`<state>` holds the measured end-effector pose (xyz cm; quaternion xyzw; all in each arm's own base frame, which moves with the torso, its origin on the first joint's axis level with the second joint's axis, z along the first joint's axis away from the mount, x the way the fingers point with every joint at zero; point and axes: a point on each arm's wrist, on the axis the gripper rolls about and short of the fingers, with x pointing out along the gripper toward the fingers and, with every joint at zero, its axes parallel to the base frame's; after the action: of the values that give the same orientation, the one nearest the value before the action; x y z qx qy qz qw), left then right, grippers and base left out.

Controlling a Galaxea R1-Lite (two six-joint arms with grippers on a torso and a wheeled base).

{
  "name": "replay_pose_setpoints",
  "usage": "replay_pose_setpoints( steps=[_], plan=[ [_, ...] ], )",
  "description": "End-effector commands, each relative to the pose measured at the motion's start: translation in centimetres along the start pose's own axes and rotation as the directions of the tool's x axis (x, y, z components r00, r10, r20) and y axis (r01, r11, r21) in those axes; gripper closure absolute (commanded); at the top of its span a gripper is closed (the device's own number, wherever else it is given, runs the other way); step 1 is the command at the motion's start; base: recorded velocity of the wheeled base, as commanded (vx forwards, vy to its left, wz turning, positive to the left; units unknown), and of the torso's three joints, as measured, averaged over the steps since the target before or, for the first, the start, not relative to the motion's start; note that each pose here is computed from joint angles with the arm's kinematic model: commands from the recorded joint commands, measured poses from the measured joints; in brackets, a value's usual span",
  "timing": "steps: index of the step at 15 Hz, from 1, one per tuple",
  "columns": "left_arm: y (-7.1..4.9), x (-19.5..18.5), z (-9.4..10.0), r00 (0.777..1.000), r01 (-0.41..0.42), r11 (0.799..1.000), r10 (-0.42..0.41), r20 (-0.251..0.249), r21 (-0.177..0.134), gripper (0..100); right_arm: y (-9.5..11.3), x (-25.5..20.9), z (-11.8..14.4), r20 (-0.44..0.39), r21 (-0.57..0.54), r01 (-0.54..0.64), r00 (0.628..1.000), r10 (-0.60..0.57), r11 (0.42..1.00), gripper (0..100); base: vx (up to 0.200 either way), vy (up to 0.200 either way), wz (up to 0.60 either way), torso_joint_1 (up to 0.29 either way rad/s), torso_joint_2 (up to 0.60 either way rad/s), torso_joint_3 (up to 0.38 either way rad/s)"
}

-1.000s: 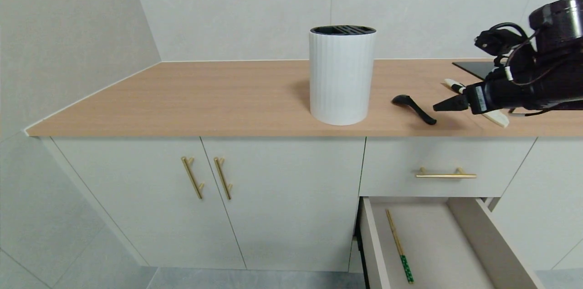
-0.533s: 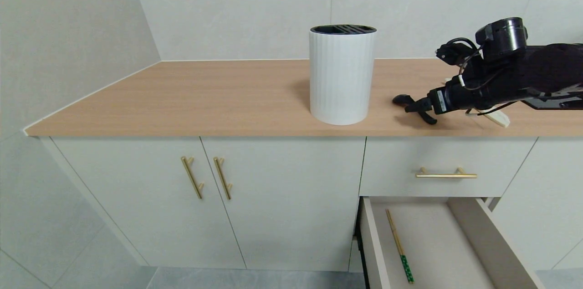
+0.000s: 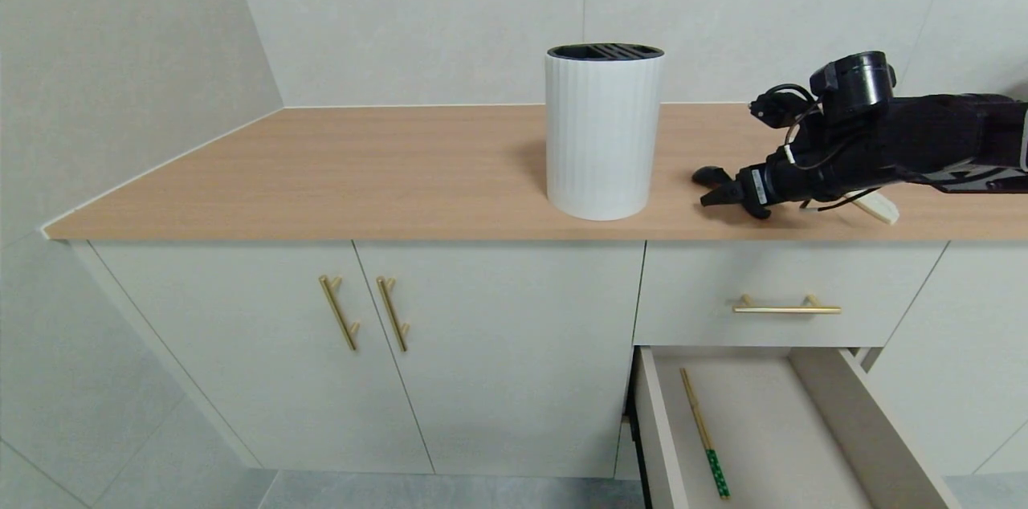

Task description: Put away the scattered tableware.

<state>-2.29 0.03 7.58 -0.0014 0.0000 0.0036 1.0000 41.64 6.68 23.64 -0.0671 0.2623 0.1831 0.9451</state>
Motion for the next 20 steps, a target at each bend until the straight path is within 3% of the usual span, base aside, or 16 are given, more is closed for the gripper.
replay_pose_setpoints(
  steps=[1, 2, 3, 9, 12, 13, 16, 18, 20],
  plan=[
    [0.0, 0.0, 0.0, 1.0, 0.0, 1.0, 0.0, 0.0, 0.0, 0, 0.0, 0.3, -0.1, -0.003, 0.003, 0.0, 1.0, 0.0, 1.0, 0, 0.0, 0.0, 0.0, 0.0, 0.0, 0.0],
    [0.0, 0.0, 0.0, 1.0, 0.0, 1.0, 0.0, 0.0, 0.0, 0, -0.1, 0.4, -0.1, -0.006, 0.005, 0.001, 1.0, -0.001, 1.0, 0, 0.0, 0.0, 0.0, 0.0, 0.0, 0.0],
    [0.0, 0.0, 0.0, 1.0, 0.0, 1.0, 0.0, 0.0, 0.0, 0, -0.1, 0.5, -0.2, -0.009, 0.005, 0.001, 1.0, -0.001, 1.0, 100, 0.0, 0.0, 0.0, 0.0, 0.0, 0.0],
    [0.0, 0.0, 0.0, 1.0, 0.0, 1.0, 0.0, 0.0, 0.0, 0, -0.2, 0.8, -0.5, -0.02, 0.019, 0.001, 1.0, 0.0, 1.0, 100, 0.0, 0.0, 0.0, 0.0, 0.0, 0.0],
    [0.0, 0.0, 0.0, 1.0, 0.0, 1.0, 0.0, 0.0, 0.0, 0, 0.0, -1.0, 0.4, 0.013, 0.049, 0.014, 1.0, -0.015, 0.999, 100, 0.0, 0.0, 0.0, 0.0, 0.0, 0.0],
    [0.0, 0.0, 0.0, 1.0, -0.002, 1.0, 0.002, 0.0, 0.0, 0, 0.2, -2.6, 1.1, 0.034, 0.067, 0.019, 0.999, -0.021, 0.998, 100, 0.0, 0.0, 0.0, 0.0, 0.0, 0.0],
    [0.0, 0.0, 0.0, 1.0, 0.0, 1.0, 0.0, 0.0, 0.0, 0, 1.1, -9.4, 1.8, -0.016, 0.138, 0.105, 0.994, -0.104, 0.985, 100, 0.0, 0.0, 0.0, 0.0, 0.0, 0.0],
    [0.0, 0.0, 0.0, 1.0, 0.0, 1.0, 0.0, 0.0, 0.0, 0, 2.0, -13.5, 1.0, -0.023, 0.204, 0.13, 0.992, -0.128, 0.97, 100, 0.0, 0.0, 0.0, 0.0, 0.0, 0.0],
    [0.0, 0.0, 0.0, 1.0, 0.0, 1.0, 0.0, 0.0, 0.0, 0, 3.4, -18.4, -2.0, -0.045, 0.279, 0.156, 0.988, -0.149, 0.948, 100, 0.0, 0.0, 0.0, 0.0, 0.0, 0.0]
  ],
)
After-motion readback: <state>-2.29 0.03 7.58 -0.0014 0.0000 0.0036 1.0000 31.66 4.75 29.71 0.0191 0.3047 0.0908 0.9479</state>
